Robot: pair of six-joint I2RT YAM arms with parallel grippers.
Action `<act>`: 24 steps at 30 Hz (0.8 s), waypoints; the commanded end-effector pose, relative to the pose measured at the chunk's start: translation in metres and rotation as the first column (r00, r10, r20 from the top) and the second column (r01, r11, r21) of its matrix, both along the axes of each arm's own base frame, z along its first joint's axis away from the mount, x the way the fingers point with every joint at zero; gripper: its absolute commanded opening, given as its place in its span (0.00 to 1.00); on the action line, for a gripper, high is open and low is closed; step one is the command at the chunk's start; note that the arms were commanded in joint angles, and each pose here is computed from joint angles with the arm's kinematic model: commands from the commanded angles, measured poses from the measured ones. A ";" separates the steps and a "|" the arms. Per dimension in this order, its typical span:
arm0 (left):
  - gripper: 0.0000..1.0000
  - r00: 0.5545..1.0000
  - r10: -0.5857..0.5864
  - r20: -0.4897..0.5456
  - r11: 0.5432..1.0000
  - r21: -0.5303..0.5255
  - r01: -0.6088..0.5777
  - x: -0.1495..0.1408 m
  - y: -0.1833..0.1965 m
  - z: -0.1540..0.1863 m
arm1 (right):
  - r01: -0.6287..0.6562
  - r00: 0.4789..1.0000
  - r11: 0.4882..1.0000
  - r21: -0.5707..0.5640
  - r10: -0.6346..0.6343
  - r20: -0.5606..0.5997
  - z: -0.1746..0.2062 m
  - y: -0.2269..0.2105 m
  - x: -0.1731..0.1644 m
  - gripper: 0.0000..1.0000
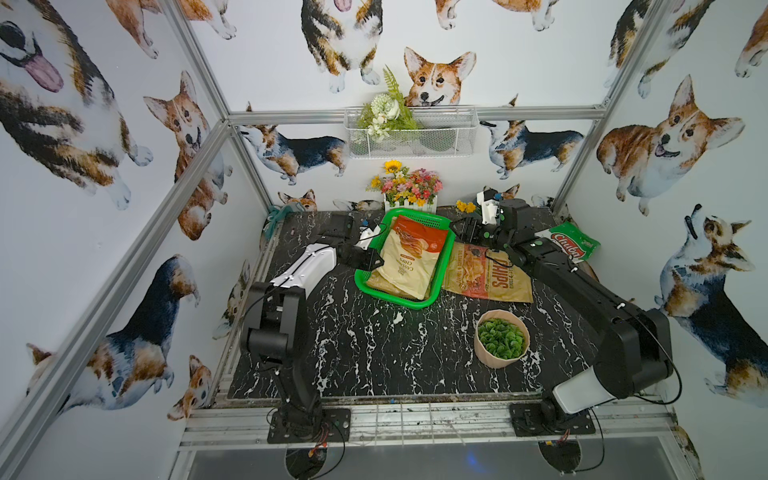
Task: Put the potato chips into the basket
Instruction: Place the potato chip in the basket.
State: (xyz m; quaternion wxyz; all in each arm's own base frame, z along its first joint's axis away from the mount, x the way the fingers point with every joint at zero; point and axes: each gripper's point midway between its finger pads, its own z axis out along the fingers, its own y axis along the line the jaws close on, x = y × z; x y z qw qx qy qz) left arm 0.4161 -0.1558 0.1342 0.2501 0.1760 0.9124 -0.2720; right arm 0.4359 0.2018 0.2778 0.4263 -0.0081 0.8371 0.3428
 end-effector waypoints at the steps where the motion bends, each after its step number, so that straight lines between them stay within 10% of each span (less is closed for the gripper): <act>1: 0.35 0.993 0.098 0.058 0.991 0.083 -0.103 0.000 0.022 0.011 | -0.084 0.996 0.992 -0.097 0.082 -0.025 -0.011 0.028 -0.006 0.60; 13: 0.47 0.840 0.392 0.375 0.900 0.033 -0.434 -0.002 0.075 0.102 | -0.333 0.935 0.864 -0.378 0.249 -0.254 -0.132 0.146 -0.015 0.60; 24: 0.48 0.763 0.474 0.440 0.850 -0.003 -0.527 -0.020 0.100 0.107 | -0.351 0.927 0.661 -0.663 0.148 -0.344 -0.204 0.151 -0.013 0.68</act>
